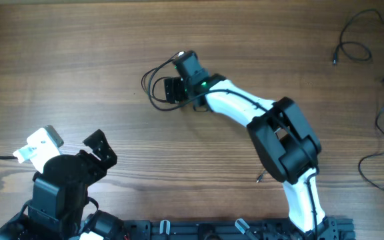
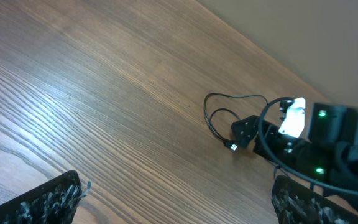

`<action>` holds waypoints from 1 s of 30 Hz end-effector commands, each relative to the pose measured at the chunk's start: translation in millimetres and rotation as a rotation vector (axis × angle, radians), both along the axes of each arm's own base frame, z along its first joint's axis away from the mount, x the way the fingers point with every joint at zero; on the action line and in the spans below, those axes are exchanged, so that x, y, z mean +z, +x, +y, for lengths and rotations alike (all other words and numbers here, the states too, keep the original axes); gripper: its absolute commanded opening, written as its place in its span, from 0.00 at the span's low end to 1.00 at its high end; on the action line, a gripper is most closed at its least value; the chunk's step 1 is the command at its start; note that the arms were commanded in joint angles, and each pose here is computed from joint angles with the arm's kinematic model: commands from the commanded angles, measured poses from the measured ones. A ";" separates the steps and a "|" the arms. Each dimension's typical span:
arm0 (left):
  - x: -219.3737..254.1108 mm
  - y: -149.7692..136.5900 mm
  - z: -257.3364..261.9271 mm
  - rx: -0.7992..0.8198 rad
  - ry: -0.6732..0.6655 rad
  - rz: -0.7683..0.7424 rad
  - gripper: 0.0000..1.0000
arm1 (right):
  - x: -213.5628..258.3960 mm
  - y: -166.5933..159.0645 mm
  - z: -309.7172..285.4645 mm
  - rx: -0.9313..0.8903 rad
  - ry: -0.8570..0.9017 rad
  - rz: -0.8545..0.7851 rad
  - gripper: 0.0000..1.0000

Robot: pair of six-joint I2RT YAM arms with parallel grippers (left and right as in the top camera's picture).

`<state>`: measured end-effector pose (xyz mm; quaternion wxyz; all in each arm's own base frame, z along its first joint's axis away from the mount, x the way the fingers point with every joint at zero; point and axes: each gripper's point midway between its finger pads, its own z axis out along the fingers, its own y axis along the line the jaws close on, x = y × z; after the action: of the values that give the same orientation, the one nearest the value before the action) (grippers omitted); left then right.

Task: Untangle cables

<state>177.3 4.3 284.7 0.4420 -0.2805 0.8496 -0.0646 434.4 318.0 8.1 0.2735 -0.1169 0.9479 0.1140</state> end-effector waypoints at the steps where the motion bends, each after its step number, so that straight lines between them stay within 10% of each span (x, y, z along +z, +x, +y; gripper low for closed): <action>1: -0.6 0.1 0.4 0.009 -0.008 -0.001 1.00 | -44.4 -15.5 -12.8 -0.002 -0.178 -0.010 1.00; 9: -0.6 0.2 0.4 0.009 -0.009 -0.001 1.00 | -58.3 -28.1 1.0 0.058 -0.142 0.039 0.87; 15: -0.6 0.2 0.4 0.009 -0.009 -0.001 1.00 | -59.4 -29.2 -1.1 0.035 -0.137 0.052 0.04; 25: -0.6 0.1 0.4 0.008 -0.008 -0.001 1.00 | -35.6 -17.6 -4.9 0.090 -0.159 -0.008 0.04; 30: -0.6 0.1 0.4 0.009 -0.008 -0.001 1.00 | 78.6 20.2 -40.4 0.027 -0.187 -0.235 0.04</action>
<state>177.4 4.3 284.8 0.4421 -0.2806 0.8495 -0.0647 430.8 308.2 5.2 0.2957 -0.1789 0.9375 0.0394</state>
